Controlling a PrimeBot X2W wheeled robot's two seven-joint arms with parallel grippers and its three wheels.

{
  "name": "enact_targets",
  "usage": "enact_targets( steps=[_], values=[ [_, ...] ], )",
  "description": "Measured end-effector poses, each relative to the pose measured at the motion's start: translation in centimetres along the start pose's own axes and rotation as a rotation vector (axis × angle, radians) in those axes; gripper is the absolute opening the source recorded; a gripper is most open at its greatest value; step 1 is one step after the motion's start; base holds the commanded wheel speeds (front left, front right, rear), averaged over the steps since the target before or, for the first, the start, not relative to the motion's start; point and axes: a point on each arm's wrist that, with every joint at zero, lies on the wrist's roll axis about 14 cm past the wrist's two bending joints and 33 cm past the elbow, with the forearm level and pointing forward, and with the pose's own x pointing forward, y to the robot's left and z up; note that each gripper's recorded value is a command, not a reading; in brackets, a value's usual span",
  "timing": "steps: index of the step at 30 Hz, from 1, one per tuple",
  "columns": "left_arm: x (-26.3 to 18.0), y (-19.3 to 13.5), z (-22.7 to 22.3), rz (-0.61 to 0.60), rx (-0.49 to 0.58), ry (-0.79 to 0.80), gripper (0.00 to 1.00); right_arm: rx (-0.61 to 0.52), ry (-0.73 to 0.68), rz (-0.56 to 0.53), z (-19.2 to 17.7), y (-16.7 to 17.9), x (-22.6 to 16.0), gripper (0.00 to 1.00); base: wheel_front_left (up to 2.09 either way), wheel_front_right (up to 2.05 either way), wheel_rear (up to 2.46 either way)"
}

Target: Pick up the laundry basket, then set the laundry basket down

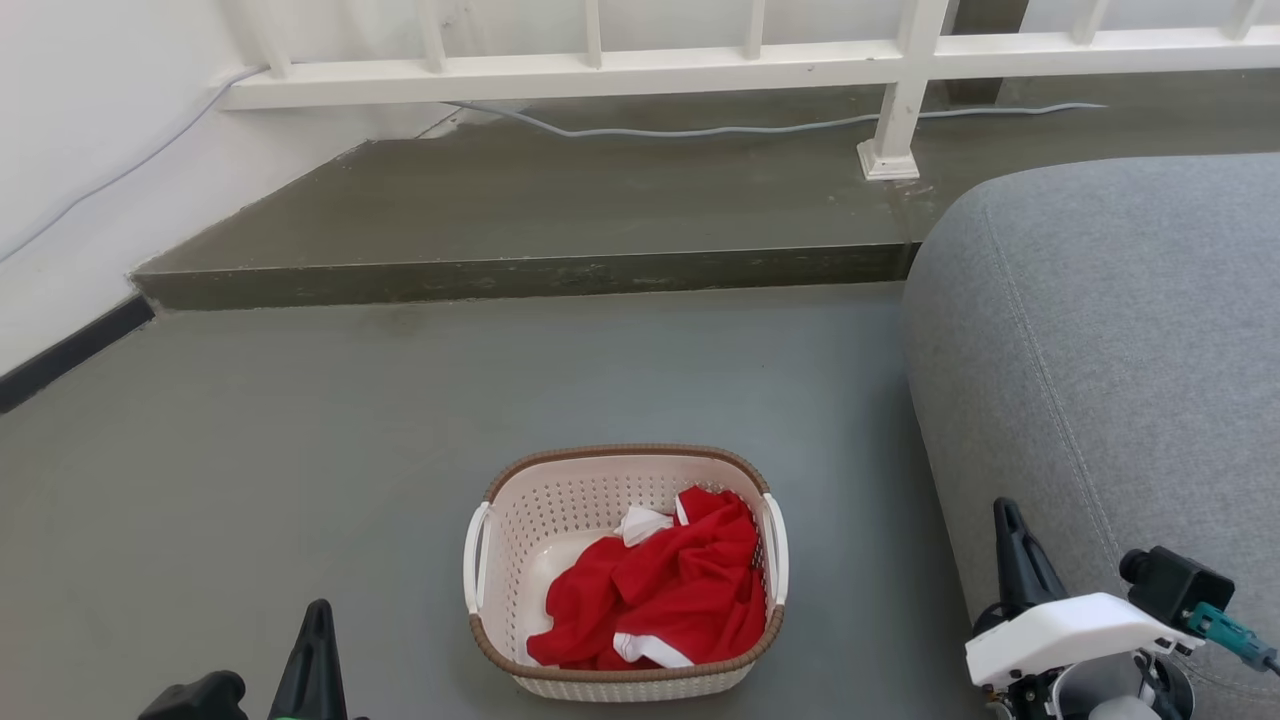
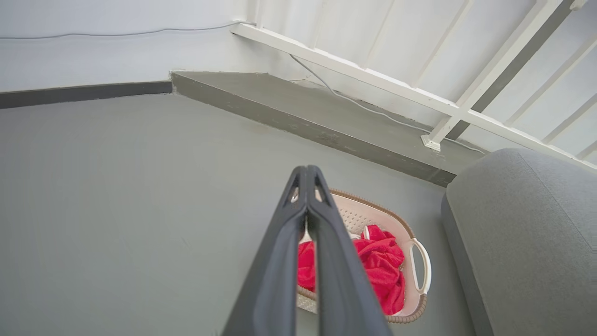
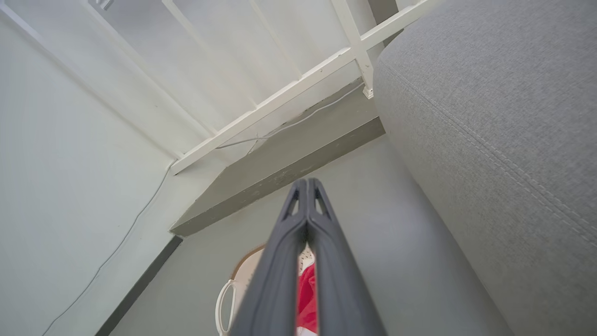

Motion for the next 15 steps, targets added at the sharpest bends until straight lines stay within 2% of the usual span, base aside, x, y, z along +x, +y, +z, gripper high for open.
enact_targets(
  steps=[15],
  values=[
    [0.79, 0.96, 0.05, 0.03, -0.205, 0.033, 0.0, 0.19, 0.018, -0.023, 0.67, -0.92, 0.75, 0.0, 0.0, 0.0, 0.0]
  ],
)
